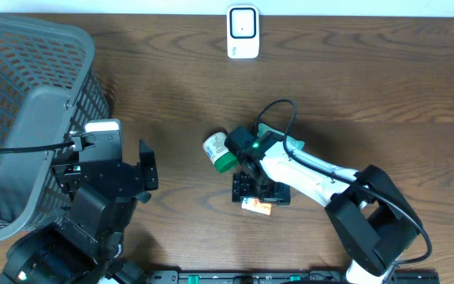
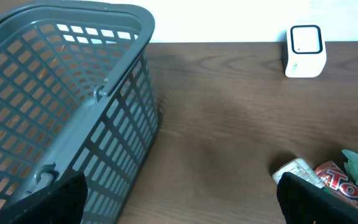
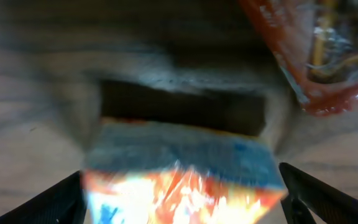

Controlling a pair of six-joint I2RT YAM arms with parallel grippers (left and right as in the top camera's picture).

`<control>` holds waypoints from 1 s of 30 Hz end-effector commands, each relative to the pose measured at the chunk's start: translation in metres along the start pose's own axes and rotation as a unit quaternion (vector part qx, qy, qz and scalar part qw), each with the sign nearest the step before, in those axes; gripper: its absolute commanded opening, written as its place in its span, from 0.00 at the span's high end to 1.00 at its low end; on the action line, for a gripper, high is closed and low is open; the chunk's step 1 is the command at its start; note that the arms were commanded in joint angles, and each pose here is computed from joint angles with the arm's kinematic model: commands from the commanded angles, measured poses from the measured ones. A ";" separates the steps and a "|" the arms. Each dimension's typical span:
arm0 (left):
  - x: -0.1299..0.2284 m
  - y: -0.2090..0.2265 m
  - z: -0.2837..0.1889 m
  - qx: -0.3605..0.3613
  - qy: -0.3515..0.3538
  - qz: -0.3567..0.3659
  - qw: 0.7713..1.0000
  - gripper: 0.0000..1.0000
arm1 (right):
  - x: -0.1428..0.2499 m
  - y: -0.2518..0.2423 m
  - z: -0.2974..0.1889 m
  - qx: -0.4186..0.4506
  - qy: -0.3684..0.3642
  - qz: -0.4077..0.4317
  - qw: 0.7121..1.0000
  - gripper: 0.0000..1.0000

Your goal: Scan the item barcode

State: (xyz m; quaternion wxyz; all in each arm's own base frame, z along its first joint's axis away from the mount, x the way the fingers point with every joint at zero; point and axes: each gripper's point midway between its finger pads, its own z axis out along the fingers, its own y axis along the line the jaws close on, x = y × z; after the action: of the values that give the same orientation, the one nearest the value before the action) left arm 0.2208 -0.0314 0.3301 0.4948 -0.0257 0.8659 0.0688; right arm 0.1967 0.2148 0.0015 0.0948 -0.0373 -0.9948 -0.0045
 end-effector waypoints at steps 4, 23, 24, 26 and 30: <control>0.000 0.005 -0.002 -0.008 -0.001 -0.002 1.000 0.02 | 0.009 -0.005 0.015 0.004 0.022 0.009 1.000 0.19; 0.002 0.006 -0.002 -0.009 0.003 0.002 1.000 0.02 | 0.008 0.005 0.000 -0.124 0.106 -0.014 0.986 0.52; 0.002 0.006 -0.002 -0.010 0.003 0.001 1.000 0.02 | 0.007 0.006 -0.003 -0.141 0.114 -0.012 0.983 0.52; 0.002 0.006 -0.002 -0.010 0.003 0.001 1.000 0.02 | 0.004 0.008 -0.010 -0.179 0.129 -0.007 0.975 0.51; 0.002 0.006 -0.002 -0.010 0.003 0.001 1.000 0.02 | -0.004 0.007 -0.023 -0.241 0.150 0.007 0.959 0.51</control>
State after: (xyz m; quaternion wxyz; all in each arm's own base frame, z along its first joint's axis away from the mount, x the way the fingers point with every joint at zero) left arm 0.2184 -0.0296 0.3267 0.4874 -0.0218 0.8697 0.0747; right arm 0.2064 0.2127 0.0125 0.2008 -0.0721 -0.9609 -0.1765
